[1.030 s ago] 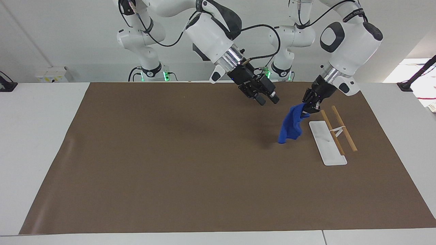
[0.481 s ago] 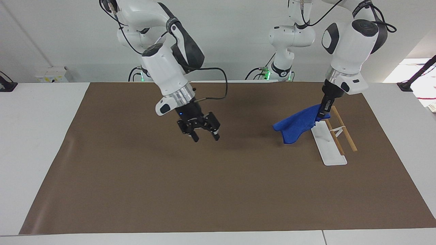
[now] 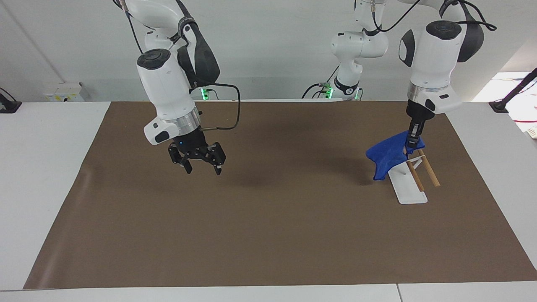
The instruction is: Right arm passes towel to left arm to hang
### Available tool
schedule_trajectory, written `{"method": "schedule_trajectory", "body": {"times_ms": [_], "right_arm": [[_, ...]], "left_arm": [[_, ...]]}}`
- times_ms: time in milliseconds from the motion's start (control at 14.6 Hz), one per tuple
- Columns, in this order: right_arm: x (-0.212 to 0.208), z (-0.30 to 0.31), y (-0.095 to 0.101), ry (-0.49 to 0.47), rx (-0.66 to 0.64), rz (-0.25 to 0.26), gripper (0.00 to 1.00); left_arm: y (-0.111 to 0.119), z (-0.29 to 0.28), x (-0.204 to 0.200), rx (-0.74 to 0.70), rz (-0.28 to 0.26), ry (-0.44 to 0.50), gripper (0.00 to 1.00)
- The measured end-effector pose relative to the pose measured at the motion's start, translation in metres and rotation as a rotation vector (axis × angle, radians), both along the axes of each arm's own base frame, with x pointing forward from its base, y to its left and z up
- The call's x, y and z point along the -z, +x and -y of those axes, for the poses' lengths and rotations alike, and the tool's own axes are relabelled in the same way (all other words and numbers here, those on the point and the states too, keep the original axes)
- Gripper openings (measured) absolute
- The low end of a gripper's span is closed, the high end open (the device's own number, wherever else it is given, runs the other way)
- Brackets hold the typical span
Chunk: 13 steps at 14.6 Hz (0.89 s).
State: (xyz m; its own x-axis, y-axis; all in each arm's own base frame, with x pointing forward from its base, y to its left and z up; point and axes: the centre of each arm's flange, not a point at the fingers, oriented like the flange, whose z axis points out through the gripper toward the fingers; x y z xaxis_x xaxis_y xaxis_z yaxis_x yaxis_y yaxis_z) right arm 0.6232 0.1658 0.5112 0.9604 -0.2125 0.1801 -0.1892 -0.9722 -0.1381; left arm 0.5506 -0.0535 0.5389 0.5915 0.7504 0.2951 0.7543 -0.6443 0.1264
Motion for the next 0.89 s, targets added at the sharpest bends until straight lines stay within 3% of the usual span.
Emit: {"method": "schedule_trajectory", "body": {"times_ms": [275, 618, 893], "right_arm": [[-0.017, 0.041, -0.008, -0.102, -0.063, -0.117, 1.00], [-0.061, 0.097, -0.033, -0.162, -0.051, -0.168, 1.00], [-0.098, 0.135, -0.063, -0.186, -0.059, -0.205, 1.00]], "left_arm": [[0.012, -0.032, -0.001, 0.064, 0.055, 0.025, 0.02], [0.022, -0.077, -0.005, 0.088, 0.121, 0.056, 0.02], [0.023, -0.086, 0.000, 0.110, 0.113, 0.070, 0.02]]}}
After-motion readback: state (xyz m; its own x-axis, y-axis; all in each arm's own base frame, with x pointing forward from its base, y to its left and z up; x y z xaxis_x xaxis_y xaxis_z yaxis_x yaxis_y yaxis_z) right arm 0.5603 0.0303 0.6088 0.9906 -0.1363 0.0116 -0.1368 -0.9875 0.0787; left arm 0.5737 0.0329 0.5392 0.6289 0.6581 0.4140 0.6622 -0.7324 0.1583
